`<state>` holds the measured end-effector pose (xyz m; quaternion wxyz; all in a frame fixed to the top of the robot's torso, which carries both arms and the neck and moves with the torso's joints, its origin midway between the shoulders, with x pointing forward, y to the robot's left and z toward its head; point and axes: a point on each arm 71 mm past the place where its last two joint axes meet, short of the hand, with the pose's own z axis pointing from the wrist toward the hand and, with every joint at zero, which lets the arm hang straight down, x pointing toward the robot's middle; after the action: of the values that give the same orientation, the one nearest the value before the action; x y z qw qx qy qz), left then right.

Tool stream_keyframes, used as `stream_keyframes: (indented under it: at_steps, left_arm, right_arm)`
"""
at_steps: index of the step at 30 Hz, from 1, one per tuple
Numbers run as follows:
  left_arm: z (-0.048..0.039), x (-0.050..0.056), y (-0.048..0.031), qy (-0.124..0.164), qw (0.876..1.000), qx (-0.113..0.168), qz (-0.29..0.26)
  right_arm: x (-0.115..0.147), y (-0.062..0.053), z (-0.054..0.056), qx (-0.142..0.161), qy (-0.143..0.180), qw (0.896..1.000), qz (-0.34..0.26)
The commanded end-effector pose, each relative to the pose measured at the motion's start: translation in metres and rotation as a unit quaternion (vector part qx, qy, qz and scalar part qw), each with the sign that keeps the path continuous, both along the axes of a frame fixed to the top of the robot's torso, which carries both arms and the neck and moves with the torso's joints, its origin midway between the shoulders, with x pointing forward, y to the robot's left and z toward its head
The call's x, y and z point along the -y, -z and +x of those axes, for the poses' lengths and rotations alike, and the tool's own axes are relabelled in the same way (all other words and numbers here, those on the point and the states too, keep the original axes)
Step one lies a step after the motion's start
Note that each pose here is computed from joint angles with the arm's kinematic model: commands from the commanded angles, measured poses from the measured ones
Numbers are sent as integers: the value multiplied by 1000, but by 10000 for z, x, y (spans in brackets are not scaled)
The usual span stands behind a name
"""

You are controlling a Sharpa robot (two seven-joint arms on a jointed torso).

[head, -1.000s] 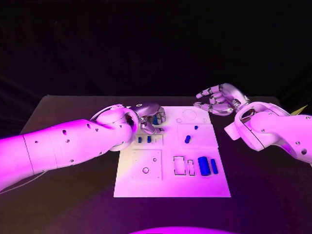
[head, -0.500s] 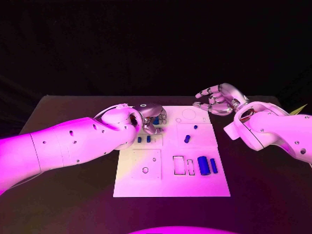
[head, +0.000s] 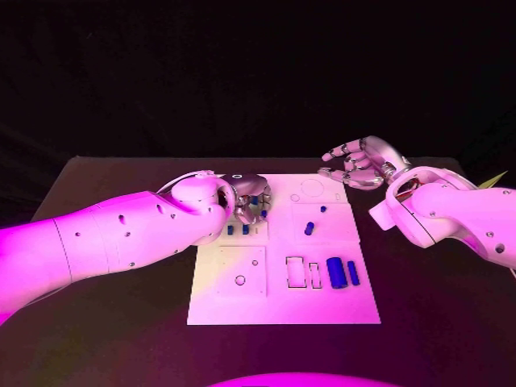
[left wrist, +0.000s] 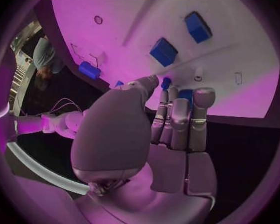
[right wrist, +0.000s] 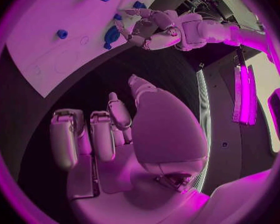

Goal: Assemble the parts on the task board

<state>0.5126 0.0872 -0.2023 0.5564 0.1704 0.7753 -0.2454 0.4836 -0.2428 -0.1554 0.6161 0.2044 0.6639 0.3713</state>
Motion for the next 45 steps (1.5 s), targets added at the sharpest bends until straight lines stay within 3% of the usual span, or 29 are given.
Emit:
stream_keyframes:
  at_steps: [1,45]
  left_arm:
    - [8,5,10,-3,1000,-1,11]
    - [31,88,48,5,1000,-18,3]
  right_arm:
    - [-23,-3,-7,3,-9,1000,0]
    - [-20,-8,-21,2,-10,1000,0]
